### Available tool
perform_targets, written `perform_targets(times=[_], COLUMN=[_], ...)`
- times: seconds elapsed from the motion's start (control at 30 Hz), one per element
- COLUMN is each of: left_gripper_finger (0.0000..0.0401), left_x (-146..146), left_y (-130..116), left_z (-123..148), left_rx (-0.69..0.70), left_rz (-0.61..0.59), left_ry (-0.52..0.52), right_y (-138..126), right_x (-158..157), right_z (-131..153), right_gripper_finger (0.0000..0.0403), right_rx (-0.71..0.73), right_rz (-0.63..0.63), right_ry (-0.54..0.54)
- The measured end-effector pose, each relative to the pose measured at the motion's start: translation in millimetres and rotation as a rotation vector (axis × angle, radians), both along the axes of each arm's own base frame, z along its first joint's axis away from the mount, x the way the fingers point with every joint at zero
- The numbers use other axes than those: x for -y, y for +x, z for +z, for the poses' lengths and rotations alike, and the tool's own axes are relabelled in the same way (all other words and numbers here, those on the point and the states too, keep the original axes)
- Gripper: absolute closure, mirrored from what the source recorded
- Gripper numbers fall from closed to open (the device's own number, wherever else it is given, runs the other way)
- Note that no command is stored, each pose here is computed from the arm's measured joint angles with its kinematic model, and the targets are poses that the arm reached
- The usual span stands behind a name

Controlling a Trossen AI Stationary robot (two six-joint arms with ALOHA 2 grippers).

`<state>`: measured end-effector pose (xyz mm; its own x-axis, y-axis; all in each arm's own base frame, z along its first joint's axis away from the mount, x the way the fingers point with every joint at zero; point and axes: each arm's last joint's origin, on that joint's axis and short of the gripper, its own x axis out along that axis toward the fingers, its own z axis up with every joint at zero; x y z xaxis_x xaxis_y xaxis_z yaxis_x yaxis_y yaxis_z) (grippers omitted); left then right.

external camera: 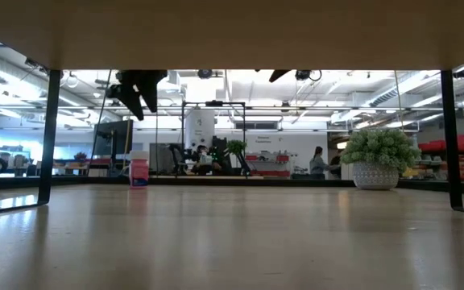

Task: Pick and place medicine bottles onto shelf by color
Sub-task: Put the pink medicine bottle on the shelf

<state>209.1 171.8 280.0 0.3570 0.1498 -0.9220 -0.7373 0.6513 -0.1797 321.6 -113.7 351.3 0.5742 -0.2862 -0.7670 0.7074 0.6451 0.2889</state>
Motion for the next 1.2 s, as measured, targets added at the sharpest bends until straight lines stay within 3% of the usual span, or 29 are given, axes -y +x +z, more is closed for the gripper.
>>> perform_targets(times=[0.27,0.5,0.73,1.2], left_gripper_finger=[0.0144,0.0133,0.0100,0.0029], left_x=[6,9,7,-1], left_y=[-4,-9,-1,15], left_z=[-26,-46,-48,-83], left_rx=[-0.035,-0.076,-0.035,-0.149], left_rz=[-0.033,-0.026,-0.038,-0.043], left_ry=[-0.091,-0.105,-0.065,-0.119], right_y=[-1,-1,-1,-1], right_x=[3,3,3,1], right_z=[0,0,0,0], right_gripper_finger=[0.0185,0.0185,0.0185,0.0185], right_rx=[-0.010,-0.004,-0.003,0.005], right_rz=[-0.032,-0.050,-0.052,-0.027], right_ry=[-0.028,-0.013,-0.012,0.030])
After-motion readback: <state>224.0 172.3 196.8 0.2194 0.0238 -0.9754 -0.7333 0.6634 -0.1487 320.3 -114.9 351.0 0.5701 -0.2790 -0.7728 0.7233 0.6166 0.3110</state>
